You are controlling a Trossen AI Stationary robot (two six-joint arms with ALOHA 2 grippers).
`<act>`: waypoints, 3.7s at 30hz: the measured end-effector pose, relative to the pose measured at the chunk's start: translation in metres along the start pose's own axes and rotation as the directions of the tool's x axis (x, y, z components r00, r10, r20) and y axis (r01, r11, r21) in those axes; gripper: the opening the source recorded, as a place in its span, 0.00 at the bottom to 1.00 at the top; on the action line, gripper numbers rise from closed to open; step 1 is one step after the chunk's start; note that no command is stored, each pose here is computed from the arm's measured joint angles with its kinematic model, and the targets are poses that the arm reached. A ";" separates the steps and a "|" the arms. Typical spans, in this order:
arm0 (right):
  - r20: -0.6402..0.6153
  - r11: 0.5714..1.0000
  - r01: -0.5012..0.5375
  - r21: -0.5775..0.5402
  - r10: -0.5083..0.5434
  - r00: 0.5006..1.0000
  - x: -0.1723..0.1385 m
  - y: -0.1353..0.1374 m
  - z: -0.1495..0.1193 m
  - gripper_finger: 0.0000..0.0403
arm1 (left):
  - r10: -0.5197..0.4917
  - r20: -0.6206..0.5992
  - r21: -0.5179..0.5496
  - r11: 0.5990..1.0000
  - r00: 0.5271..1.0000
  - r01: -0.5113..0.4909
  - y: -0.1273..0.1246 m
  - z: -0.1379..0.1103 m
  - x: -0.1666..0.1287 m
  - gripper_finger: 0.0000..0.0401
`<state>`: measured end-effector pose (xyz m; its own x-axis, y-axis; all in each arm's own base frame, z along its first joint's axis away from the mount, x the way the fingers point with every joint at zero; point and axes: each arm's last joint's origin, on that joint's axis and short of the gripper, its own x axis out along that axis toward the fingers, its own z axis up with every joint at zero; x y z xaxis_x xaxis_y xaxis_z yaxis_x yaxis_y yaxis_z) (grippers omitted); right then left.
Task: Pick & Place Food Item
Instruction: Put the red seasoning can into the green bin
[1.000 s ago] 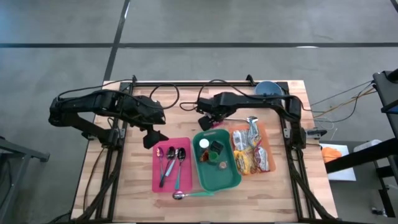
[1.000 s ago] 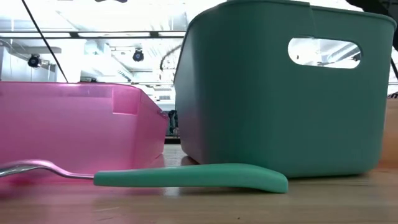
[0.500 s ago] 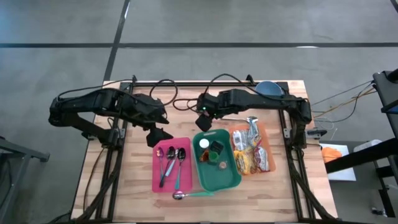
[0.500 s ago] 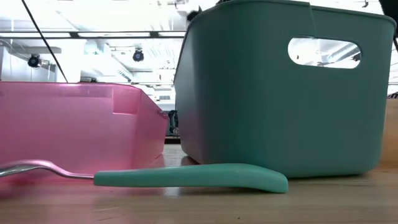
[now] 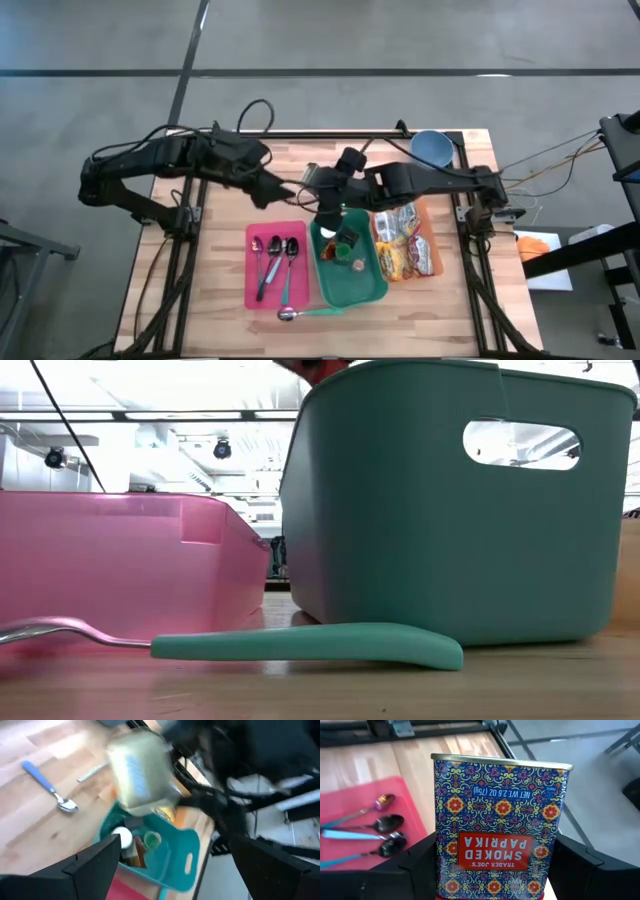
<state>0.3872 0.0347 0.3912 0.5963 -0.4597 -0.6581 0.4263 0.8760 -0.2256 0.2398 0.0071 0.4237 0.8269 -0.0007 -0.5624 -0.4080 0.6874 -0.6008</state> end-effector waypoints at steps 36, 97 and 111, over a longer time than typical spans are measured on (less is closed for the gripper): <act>0.077 1.000 -0.020 -0.019 0.022 0.997 -0.019 0.018 0.004 0.69 | -0.053 -0.001 -0.014 0.998 0.999 0.053 0.004 0.020 0.045 0.54; 0.682 0.770 -0.526 0.361 0.167 0.712 -0.136 -0.036 0.073 0.99 | -0.620 0.295 0.543 0.735 0.728 0.406 -0.038 0.059 -0.087 0.51; 0.748 0.758 -0.570 0.316 0.170 0.641 -0.137 -0.030 0.081 0.99 | -0.649 0.310 0.550 0.718 0.694 0.427 -0.042 0.064 -0.081 0.51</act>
<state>0.3484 0.0594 0.5463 0.9639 -0.2549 0.0770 0.1982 0.8799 0.4317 0.2147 0.0248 0.5312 0.9591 -0.2222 0.1755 0.2725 0.8926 -0.3592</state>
